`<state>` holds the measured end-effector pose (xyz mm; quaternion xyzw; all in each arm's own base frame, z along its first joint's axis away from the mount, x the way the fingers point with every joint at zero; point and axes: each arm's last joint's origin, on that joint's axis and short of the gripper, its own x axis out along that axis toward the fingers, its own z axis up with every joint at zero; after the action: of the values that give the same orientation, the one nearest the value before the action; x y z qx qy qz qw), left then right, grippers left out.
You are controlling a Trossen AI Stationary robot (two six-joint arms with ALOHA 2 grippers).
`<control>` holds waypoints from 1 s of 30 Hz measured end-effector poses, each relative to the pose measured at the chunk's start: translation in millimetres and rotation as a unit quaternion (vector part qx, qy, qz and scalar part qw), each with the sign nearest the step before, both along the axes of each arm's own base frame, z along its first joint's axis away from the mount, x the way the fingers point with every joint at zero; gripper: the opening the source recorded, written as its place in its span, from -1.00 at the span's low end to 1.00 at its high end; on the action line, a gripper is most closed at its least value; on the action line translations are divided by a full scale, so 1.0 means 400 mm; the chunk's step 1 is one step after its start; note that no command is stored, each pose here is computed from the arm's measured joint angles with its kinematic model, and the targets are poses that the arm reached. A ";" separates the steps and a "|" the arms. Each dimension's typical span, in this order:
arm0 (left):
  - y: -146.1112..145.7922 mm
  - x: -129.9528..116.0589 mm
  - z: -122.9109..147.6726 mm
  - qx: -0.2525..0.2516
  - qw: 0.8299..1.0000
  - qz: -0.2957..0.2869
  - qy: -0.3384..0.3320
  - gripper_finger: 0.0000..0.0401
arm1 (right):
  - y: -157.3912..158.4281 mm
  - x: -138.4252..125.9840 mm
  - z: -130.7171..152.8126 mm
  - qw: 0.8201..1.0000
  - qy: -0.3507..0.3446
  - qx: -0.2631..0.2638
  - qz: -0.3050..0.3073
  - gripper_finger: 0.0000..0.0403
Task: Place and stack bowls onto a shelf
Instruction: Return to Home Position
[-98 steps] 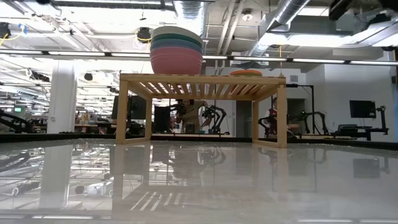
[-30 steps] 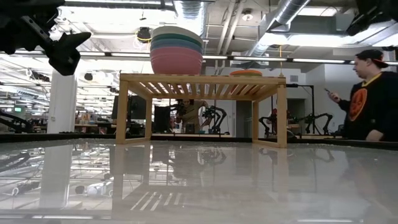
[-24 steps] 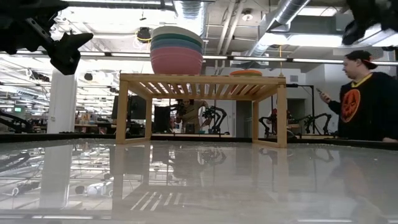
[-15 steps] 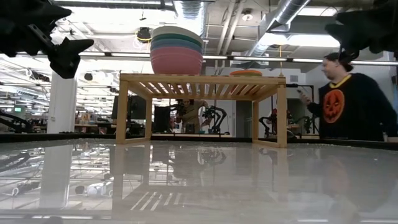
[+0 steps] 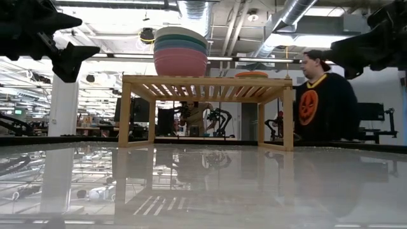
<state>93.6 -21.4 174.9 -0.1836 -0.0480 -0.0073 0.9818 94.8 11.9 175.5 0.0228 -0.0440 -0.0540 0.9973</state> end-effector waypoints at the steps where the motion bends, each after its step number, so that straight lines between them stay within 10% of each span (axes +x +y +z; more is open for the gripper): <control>1: 0.000 0.000 0.001 -0.001 1.000 0.001 -0.002 0.34 | 0.000 0.000 0.000 1.000 0.000 0.004 0.004 -0.06; 30: 0.013 -0.001 -0.002 0.010 0.995 0.096 0.009 0.34 | -0.027 0.005 -0.014 0.999 0.033 0.001 0.025 -0.06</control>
<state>93.1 -16.0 173.9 -0.1680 -0.0568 0.0880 0.9802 96.9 1.2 169.8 0.0231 -0.0104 -0.0295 0.9992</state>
